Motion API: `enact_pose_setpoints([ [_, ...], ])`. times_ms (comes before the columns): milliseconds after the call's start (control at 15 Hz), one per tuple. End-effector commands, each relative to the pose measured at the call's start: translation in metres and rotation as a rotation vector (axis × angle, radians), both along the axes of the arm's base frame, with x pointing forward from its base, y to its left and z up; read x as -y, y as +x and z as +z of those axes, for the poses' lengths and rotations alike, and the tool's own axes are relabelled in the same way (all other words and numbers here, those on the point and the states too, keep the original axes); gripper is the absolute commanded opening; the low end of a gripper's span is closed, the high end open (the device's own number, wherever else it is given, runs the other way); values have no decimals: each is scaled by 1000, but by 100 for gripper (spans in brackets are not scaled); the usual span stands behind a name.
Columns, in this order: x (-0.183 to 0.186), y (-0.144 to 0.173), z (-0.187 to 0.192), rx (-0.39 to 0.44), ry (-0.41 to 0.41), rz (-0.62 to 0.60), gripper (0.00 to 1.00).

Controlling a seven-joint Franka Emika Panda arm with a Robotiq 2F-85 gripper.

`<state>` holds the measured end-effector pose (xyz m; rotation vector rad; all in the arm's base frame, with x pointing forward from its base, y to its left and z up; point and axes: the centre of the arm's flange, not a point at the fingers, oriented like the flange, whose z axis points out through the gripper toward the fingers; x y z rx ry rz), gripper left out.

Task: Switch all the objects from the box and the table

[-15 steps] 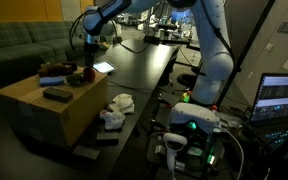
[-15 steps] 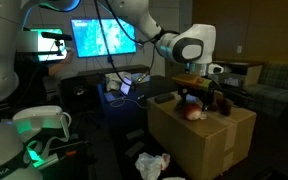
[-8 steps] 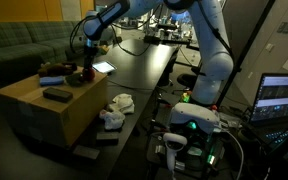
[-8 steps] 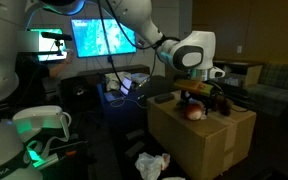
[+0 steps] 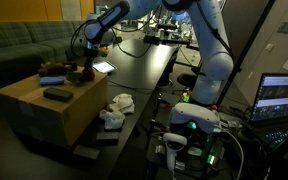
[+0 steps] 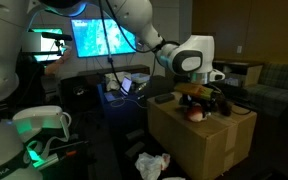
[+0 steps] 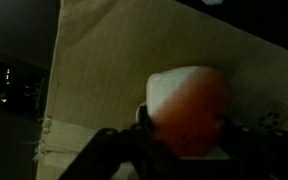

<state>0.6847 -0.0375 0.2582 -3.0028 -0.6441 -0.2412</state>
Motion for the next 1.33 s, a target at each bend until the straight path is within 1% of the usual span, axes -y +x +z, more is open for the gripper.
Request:
enact_pose_setpoints([
  [0, 23, -4, 15, -28, 3, 26, 31],
  [200, 40, -11, 30, -55, 9, 40, 10],
  [267, 47, -16, 37, -63, 10, 43, 7],
  [333, 53, -20, 42, -66, 7, 42, 7],
  [467, 67, -28, 53, -49, 5, 34, 9],
  [533, 73, -30, 59, -43, 7, 33, 7],
  [733, 95, -41, 77, -13, -1, 11, 9],
  [1000, 142, -71, 99, 4, -19, -27, 9],
  [1200, 185, -102, 105, 5, -39, -67, 9],
  [1267, 196, -110, 101, 3, -48, -83, 9],
])
